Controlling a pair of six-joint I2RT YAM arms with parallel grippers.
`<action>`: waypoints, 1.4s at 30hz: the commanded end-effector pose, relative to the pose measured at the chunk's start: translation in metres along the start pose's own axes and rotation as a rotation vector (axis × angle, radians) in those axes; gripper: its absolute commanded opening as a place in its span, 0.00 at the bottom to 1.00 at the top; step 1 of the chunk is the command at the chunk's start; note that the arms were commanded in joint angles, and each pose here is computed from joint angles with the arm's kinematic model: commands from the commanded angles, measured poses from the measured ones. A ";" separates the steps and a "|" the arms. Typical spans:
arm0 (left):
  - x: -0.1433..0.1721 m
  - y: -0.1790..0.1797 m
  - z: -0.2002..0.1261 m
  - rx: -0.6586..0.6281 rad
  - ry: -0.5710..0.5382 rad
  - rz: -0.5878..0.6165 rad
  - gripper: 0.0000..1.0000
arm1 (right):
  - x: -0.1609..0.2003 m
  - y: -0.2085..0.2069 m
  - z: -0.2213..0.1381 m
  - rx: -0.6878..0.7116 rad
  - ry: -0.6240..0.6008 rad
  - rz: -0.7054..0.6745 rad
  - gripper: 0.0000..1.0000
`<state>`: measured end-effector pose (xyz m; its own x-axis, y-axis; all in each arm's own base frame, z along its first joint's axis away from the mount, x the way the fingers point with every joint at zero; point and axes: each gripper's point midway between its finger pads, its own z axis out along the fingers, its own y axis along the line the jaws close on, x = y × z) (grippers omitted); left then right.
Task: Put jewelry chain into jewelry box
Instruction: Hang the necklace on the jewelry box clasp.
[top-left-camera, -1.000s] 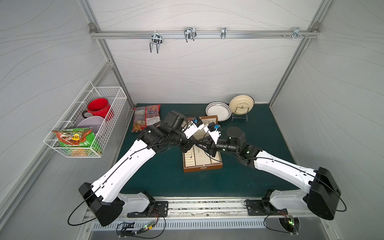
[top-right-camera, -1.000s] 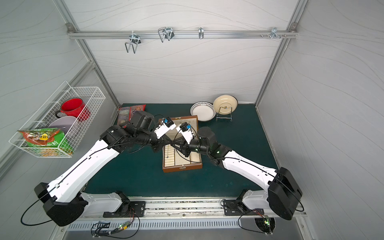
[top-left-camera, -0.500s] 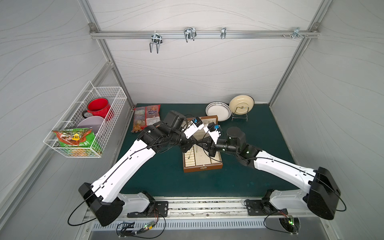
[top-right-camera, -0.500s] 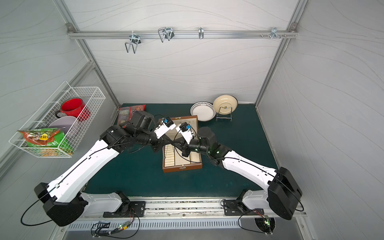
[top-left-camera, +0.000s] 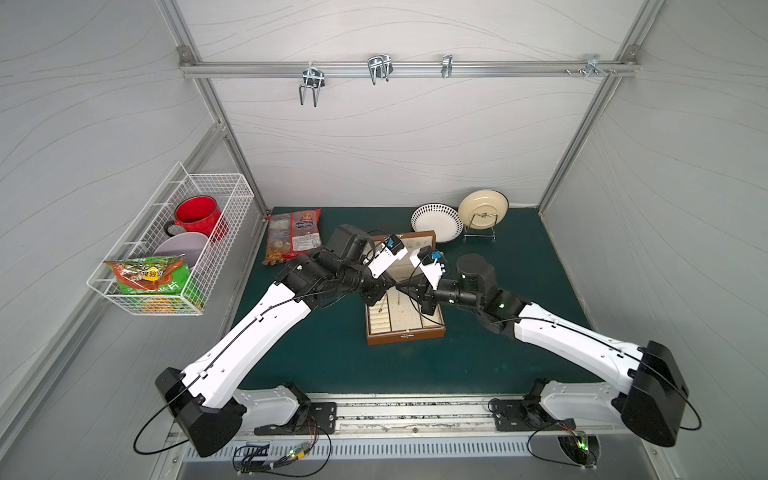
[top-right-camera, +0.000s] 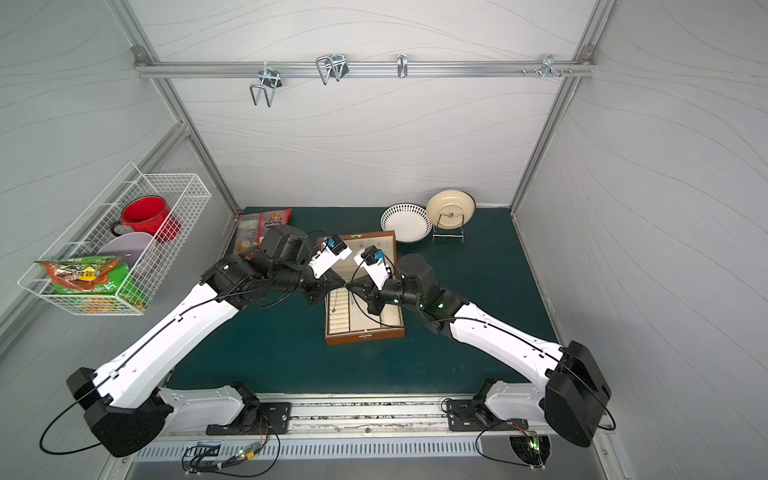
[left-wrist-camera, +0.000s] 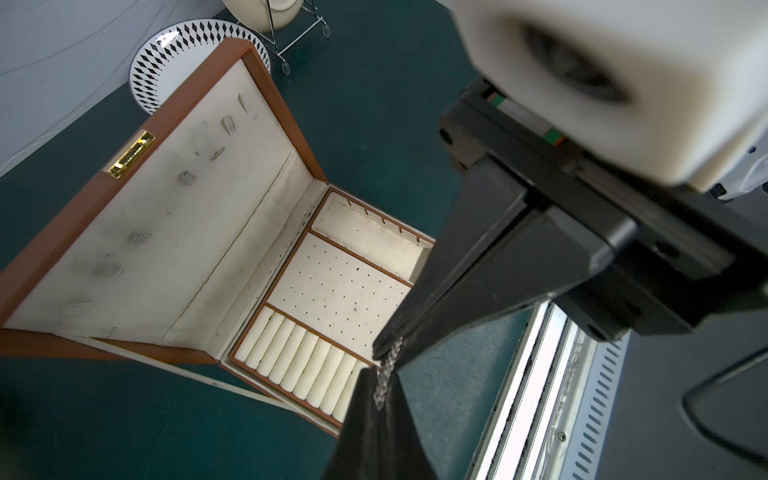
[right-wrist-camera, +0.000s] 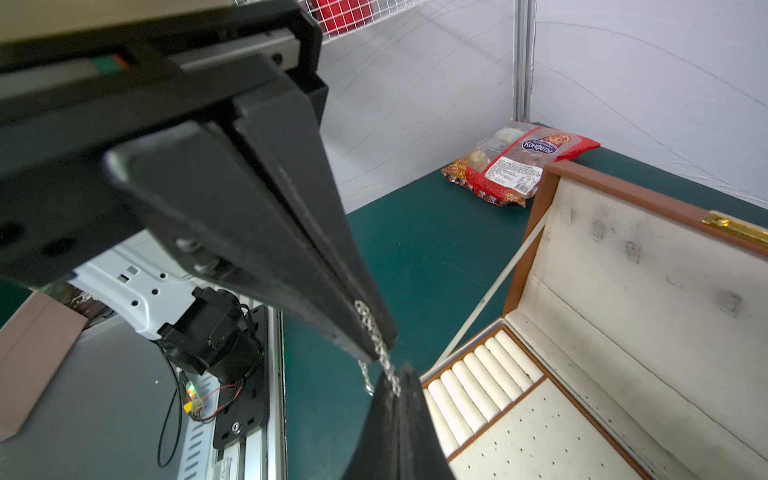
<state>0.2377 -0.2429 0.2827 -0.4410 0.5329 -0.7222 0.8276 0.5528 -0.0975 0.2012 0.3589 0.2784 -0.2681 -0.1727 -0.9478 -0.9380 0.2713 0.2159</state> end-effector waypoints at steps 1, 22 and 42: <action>-0.024 0.000 -0.009 -0.006 -0.124 -0.004 0.00 | -0.013 0.005 -0.011 0.019 0.005 -0.029 0.00; -0.037 0.001 0.009 0.025 -0.270 -0.031 0.00 | -0.021 0.002 -0.027 0.090 0.117 -0.047 0.00; -0.041 0.008 0.040 0.049 -0.335 -0.065 0.18 | -0.031 -0.013 -0.040 0.178 0.149 -0.059 0.00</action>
<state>0.2690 -0.2771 0.2706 -0.3957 0.3098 -0.8646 0.8096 0.5621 -0.1692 0.2128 0.3311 0.3045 -0.2711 -0.3241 -0.9064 -0.9067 0.4022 0.1274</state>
